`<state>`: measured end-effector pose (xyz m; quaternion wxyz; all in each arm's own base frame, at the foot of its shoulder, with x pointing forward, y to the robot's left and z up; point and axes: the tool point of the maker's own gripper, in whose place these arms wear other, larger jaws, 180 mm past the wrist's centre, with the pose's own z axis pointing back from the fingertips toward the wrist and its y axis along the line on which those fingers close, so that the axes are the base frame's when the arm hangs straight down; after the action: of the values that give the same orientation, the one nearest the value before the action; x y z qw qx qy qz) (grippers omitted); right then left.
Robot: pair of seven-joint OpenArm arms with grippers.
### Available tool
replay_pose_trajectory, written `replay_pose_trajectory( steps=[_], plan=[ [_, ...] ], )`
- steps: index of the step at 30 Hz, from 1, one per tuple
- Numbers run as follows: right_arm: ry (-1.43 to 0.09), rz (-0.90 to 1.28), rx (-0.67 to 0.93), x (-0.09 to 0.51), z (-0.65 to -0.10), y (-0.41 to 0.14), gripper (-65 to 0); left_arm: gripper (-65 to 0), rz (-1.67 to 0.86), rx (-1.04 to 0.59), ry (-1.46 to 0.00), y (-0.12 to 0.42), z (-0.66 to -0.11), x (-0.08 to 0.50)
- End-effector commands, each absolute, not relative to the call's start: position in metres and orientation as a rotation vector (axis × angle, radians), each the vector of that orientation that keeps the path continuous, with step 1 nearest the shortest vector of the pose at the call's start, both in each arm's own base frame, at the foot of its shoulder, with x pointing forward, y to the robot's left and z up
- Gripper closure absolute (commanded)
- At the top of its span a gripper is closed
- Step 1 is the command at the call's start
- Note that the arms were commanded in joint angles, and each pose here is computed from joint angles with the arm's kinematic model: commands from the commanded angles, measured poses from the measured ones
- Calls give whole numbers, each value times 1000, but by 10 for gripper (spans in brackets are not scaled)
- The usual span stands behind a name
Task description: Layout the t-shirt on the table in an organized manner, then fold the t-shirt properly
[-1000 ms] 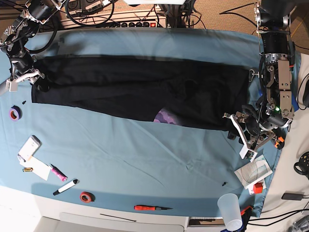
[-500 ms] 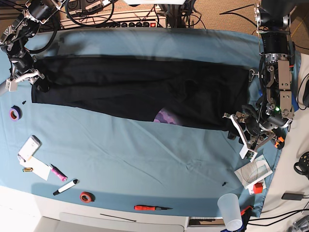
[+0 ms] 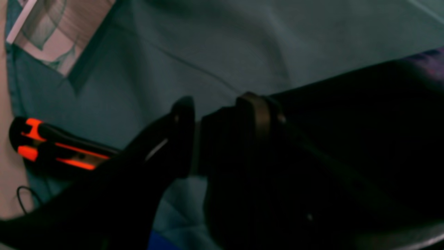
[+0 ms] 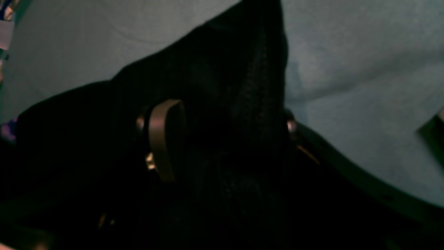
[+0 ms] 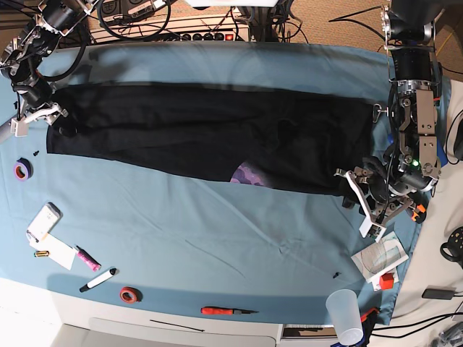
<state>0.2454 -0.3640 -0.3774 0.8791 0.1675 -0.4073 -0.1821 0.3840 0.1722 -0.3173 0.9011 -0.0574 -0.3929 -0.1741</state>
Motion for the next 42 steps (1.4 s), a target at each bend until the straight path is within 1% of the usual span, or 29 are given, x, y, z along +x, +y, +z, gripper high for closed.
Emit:
replay_pose_trajectory(
  steps=[1, 7, 8, 11, 14, 15, 19, 22, 24, 27, 28, 31, 33, 36, 39, 42],
  plan=[
    [-839, -366, 342, 246, -374, -366, -350, -247, -361, -104, -857, 177, -301, 392],
    [-840, -366, 341, 246, -374, -367, -349, -247, -368, -64, -854, 192, -298, 392],
    [-840, -366, 341, 246, -374, -367, -336, -247, -371, -55, -852, 195, -298, 392],
    [-837, -365, 341, 246, -375, -366, -195, -247, -372, -31, -846, 204, -296, 392],
    [-836, -364, 341, 246, -374, -366, -43, -244, -319, 11, -833, 222, -295, 391],
    [-838, -365, 341, 246, -374, -366, -1, -242, -309, 32, -825, 228, -294, 391],
    [-862, -361, 319, 251, -368, -373, 0, -224, -276, 122, -782, 253, -295, 387],
    [-874, -358, 232, 259, -358, -394, 0, -209, -259, 152, -756, 264, -295, 383],
    [-911, -367, 172, 266, -344, -412, 0, -208, -260, 160, -742, 267, -295, 382],
    [-940, -358, 121, 275, -323, -431, 0, -206, -259, 159, -737, 267, -296, 381],
    [-941, -352, 112, 277, -319, -434, 0, -195, -258, 159, -734, 267, -297, 381],
    [-925, -334, 92, 275, -312, -439, 0, -135, -258, 171, -727, 269, -299, 379],
    [-909, -314, 78, 274, -309, -435, 0, -93, -222, 213, -714, 279, -302, 375],
    [-926, -273, 48, 276, -296, -427, 0, -5, -165, 314, -679, 301, -310, 364],
    [-962, -222, -7, 280, -277, -416, 0, 0, -85, 382, -667, 327, -313, 350],
    [-988, -157, -54, 282, -261, -398, 0, 0, -3, 400, -695, 353, -310, 338]
  ],
)
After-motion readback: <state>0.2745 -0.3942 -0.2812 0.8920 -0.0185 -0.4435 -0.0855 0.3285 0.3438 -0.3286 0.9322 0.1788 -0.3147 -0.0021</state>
